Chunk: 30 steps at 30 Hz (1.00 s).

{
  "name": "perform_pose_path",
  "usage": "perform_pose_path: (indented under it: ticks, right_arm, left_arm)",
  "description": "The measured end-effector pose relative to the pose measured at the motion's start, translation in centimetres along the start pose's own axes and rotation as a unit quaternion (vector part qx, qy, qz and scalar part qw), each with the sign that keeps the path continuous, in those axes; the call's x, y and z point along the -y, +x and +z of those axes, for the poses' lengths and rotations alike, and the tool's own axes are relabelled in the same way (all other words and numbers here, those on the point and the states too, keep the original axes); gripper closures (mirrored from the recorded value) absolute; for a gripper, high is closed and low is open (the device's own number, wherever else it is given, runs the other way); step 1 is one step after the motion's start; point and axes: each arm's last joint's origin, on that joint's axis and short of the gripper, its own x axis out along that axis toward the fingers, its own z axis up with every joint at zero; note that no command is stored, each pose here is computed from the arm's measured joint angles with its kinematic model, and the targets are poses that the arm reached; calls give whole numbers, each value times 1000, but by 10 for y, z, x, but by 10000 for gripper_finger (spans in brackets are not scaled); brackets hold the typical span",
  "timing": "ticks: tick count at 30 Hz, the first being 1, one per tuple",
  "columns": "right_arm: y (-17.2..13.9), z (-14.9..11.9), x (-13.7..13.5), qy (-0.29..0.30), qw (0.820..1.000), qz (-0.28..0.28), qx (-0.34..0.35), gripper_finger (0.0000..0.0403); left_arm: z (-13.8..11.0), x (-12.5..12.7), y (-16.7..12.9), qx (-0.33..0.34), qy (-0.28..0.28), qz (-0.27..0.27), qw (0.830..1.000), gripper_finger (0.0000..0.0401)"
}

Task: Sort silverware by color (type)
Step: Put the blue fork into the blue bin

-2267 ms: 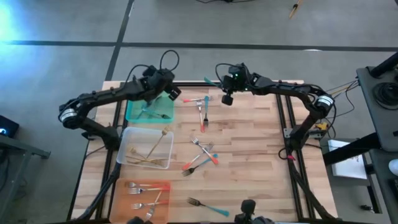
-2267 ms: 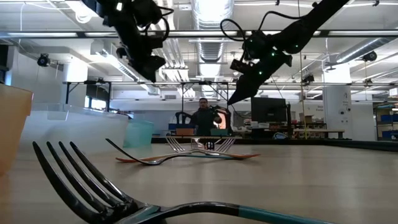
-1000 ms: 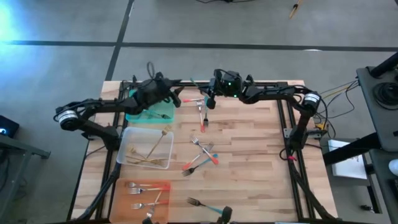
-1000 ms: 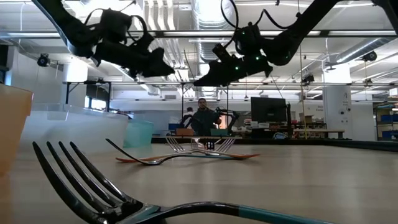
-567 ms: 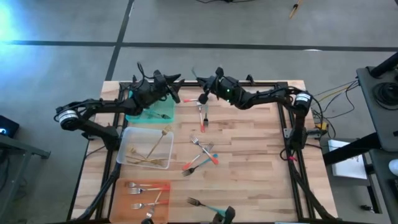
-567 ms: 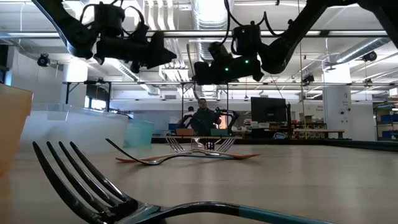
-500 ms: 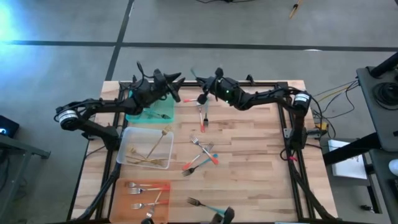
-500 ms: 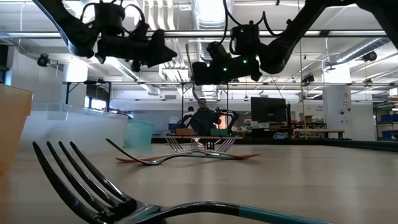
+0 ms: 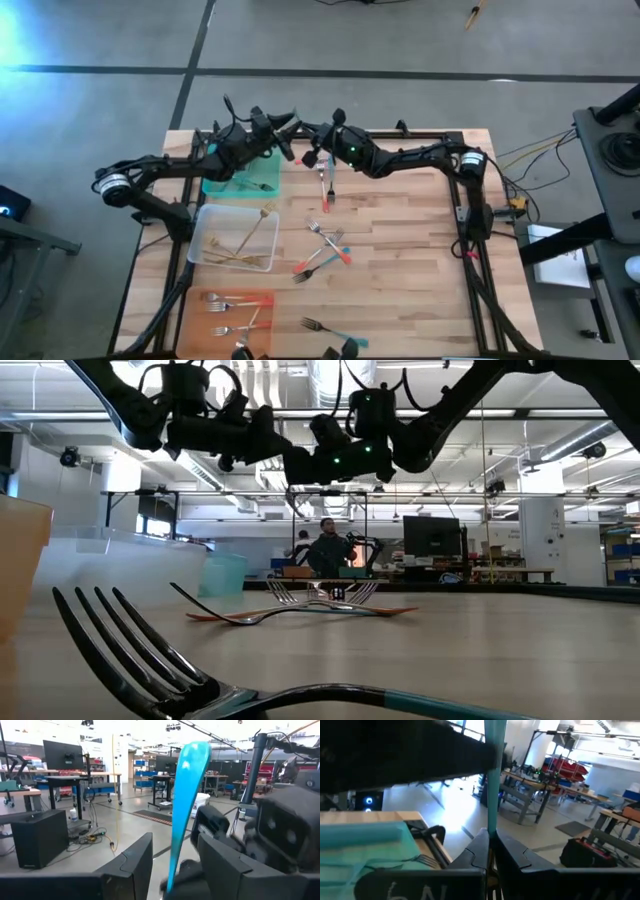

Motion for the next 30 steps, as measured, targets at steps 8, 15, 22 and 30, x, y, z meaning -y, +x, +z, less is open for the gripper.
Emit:
perform_pose_path:
  ticks: [8, 15, 22, 30]
  right_arm:
    - [9, -6, -11, -49, 998, -20, -33, 394]
    - [9, -3, -9, -60, 997, -34, -34, 394]
    - [9, -4, -9, -64, 997, -33, -37, 394]
    - [9, -4, -9, -64, 997, -34, -37, 381]
  left_arm:
    - [0, -2, 0, -3, 36, 28, 999, 259]
    - [-1, -3, -1, -5, 53, 45, 998, 260]
    - [3, -3, 1, 0, 75, 52, 996, 330]
    - [3, -3, 1, -1, 69, 50, 996, 398]
